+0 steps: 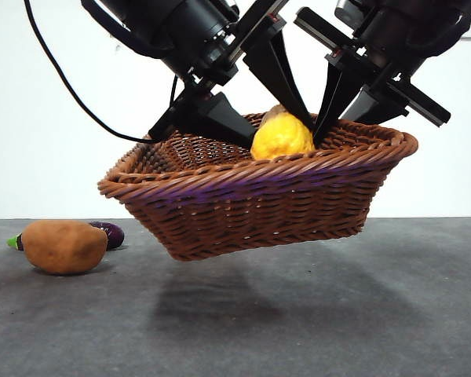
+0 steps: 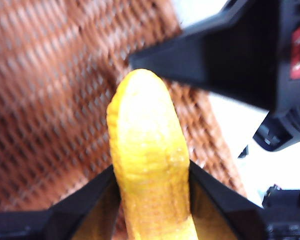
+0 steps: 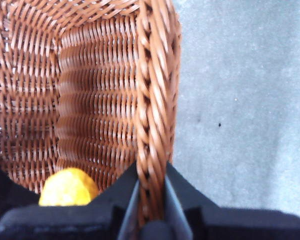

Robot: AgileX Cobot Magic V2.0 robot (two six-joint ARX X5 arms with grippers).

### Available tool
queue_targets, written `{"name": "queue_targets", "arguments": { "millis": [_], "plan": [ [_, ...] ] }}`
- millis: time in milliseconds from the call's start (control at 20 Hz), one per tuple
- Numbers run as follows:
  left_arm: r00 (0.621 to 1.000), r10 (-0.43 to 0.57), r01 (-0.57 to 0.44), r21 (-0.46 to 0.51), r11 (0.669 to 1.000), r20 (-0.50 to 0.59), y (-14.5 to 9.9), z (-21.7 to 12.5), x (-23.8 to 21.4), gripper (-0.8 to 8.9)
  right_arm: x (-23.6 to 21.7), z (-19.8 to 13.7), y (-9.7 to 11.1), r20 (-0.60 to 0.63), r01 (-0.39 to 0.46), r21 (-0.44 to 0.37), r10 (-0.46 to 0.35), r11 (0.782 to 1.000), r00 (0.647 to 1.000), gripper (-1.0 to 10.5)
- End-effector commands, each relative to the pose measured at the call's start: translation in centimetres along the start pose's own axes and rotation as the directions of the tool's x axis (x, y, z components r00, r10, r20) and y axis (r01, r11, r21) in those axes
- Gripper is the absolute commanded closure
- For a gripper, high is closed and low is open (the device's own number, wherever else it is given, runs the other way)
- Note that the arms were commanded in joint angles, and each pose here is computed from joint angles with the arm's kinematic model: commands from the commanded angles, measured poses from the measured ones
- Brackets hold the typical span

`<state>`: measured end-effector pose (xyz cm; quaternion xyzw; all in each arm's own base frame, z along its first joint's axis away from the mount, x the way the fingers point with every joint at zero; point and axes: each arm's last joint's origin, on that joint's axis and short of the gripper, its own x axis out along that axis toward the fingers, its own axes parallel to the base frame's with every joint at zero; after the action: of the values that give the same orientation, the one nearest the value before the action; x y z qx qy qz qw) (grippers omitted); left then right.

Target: Help me put the vegetables on the table into the basket

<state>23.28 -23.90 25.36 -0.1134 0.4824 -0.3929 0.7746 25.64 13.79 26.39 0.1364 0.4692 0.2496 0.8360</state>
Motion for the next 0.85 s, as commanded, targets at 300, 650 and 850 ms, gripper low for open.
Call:
{"name": "queue_targets", "arguments": {
  "millis": [300,650,850],
  "plan": [
    [1.000,0.010,-0.010,-0.010,1.000,-0.030,0.2,-0.3,0.3,3.54,0.2,-0.1,0.0,-0.008,-0.028,0.015,0.029,0.999,1.000,9.6],
    [0.992,0.029,-0.031,0.015,0.999,0.123,-0.6,0.4,-6.0,3.54,0.0,0.2,-0.5,0.007,-0.015,-0.005,0.015,1.000,1.000,9.6],
    [0.943,0.203,-0.199,-0.043,0.979,0.264,0.8,0.1,-12.6,3.54,-0.6,0.5,-1.2,0.018,-0.011,-0.020,0.011,1.000,1.000,9.6]
  ]
}}
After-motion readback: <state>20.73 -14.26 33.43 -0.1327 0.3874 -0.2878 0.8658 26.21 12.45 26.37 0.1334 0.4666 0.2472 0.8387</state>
